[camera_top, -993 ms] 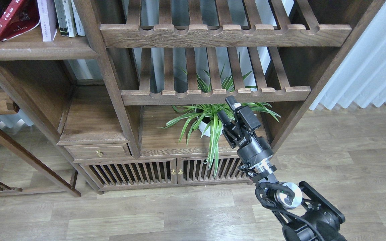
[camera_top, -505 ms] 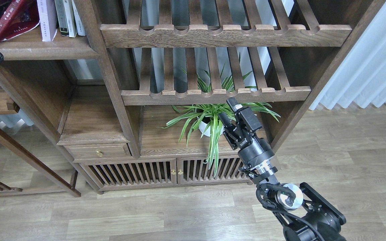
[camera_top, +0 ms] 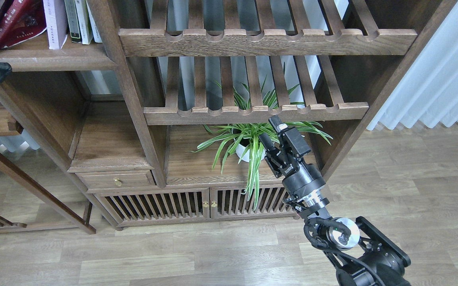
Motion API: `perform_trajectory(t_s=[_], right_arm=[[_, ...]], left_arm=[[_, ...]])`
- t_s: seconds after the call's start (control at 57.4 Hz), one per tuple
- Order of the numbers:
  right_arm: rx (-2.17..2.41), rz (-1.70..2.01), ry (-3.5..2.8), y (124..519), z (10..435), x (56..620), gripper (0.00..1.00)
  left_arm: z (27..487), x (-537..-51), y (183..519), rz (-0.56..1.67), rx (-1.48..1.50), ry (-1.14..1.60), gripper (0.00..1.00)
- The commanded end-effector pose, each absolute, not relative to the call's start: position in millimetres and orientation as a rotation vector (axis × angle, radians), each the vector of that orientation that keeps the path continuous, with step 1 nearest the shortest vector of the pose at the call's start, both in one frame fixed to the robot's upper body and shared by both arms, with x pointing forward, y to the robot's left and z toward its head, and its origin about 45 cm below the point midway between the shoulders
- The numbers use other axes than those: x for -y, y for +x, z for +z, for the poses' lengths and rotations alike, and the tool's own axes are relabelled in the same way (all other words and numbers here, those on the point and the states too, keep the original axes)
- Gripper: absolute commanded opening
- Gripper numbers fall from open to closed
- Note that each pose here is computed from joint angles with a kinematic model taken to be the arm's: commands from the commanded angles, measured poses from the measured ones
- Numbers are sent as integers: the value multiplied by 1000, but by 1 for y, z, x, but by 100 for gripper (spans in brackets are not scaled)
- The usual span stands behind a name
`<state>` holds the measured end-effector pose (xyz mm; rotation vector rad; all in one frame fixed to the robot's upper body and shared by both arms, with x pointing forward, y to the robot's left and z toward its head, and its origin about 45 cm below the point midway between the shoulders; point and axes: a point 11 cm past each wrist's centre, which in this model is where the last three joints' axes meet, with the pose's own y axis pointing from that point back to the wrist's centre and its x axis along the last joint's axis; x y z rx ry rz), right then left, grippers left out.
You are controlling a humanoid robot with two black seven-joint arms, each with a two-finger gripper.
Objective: Organize books on shelf
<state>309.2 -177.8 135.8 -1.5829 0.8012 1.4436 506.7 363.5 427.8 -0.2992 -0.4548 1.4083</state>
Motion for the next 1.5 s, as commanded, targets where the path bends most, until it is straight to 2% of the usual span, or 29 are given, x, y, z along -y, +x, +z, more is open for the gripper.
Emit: perform_trajectory(t_s=[0.0, 0.087, 0.174, 0.279, 0.488, 0.54, 0.767, 0.941, 1.115, 1.481], right_arm=[[-799, 1440, -1587, 311, 137, 178, 85], [-798, 1436, -1590, 312, 138, 178, 85], [-799, 1434, -1592, 313, 139, 179, 85], [-798, 1435, -1591, 313, 139, 178, 85], [-790, 1428, -1602, 316, 142, 177, 85], [-789, 1426, -1607, 317, 143, 177, 85], [-769, 1421, -1618, 320, 148, 172, 87], [-759, 1421, -1623, 321, 151, 170, 88], [-743, 1429, -1613, 321, 151, 163, 93], [-677, 1415, -1615, 329, 167, 146, 98]], left_arm=[[443, -350, 502, 1364, 421, -412, 51], [446, -344, 496, 1338, 382, -479, 54], [447, -338, 486, 1307, 339, -565, 64], [444, -336, 473, 1280, 320, -618, 68], [431, -325, 439, 1168, 277, -702, 83], [424, -325, 424, 1110, 256, -731, 89], [382, -309, 397, 978, 131, -788, 97], [361, -279, 385, 931, 26, -895, 99], [345, -220, 378, 816, -125, -1036, 99], [290, -132, 347, 670, -344, -920, 100]])
